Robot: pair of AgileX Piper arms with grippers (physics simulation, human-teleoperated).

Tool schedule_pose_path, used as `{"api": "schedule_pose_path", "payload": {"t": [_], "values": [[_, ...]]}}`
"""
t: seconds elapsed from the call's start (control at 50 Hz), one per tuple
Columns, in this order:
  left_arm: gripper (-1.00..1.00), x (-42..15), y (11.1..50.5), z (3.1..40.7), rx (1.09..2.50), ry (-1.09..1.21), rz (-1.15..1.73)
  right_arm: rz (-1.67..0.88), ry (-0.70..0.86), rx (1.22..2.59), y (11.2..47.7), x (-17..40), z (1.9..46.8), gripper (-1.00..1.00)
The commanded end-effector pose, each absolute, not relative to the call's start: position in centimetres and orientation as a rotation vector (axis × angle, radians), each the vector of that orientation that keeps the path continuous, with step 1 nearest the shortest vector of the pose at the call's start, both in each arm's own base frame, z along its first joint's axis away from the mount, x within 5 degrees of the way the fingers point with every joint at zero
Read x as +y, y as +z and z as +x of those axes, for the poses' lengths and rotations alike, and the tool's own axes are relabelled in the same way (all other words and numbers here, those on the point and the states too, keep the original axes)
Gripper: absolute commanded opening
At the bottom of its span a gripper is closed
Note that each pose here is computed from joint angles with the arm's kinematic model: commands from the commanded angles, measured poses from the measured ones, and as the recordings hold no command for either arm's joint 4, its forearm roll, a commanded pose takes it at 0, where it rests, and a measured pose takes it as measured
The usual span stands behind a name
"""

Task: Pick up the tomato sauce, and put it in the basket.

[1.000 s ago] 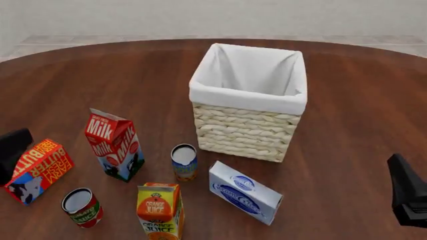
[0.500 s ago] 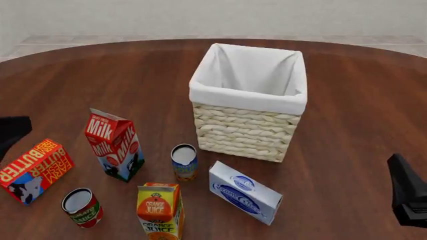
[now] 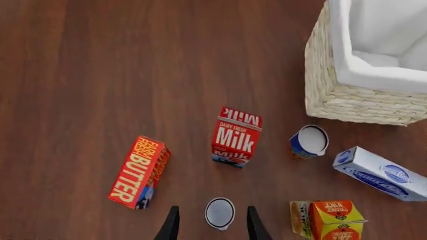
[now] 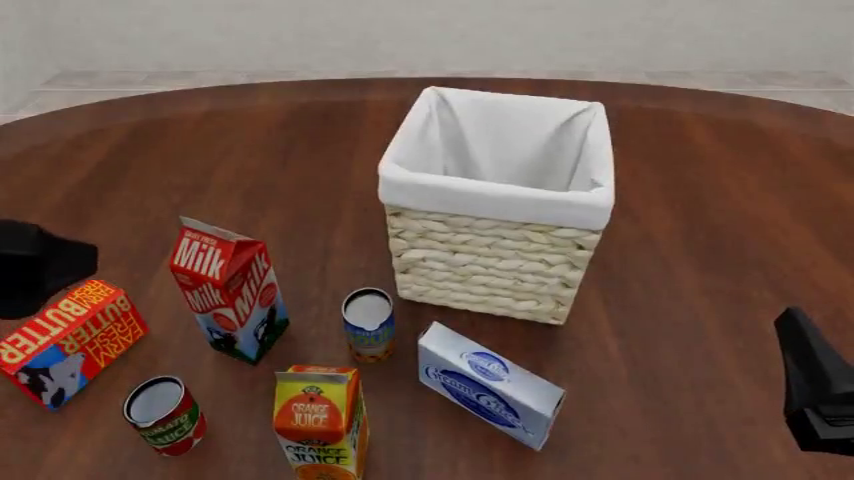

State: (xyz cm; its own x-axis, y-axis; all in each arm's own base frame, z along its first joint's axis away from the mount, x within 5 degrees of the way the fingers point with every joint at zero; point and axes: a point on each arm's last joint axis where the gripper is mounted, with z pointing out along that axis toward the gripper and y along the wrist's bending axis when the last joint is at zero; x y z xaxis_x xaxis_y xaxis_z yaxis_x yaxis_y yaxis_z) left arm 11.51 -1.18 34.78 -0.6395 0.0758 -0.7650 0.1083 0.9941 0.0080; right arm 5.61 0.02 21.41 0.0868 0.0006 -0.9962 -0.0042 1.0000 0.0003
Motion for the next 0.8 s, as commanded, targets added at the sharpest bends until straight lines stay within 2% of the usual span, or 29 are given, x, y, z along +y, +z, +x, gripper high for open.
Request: {"api": "schedule_pose_path", "payload": {"t": [0.02,0.26,0.34,0.8], "values": [[1.0,-1.9,33.6,13.0,2.354,-0.082,0.145,-0.001,-0.001,1.485,21.4,0.0,5.6,1.0],[1.0,-2.4,33.4,14.1,2.386,-0.099,0.147,-0.001,-0.001,1.484,21.4,0.0,5.6,1.0],[1.0,-2.2,31.8,14.7,2.403,-0.083,0.14,-0.001,-0.001,1.485,21.4,0.0,5.6,1.0],[1.0,-2.0,28.2,15.3,2.495,-0.085,0.075,-0.002,-0.001,1.484,21.4,0.0,5.6,1.0]]}}
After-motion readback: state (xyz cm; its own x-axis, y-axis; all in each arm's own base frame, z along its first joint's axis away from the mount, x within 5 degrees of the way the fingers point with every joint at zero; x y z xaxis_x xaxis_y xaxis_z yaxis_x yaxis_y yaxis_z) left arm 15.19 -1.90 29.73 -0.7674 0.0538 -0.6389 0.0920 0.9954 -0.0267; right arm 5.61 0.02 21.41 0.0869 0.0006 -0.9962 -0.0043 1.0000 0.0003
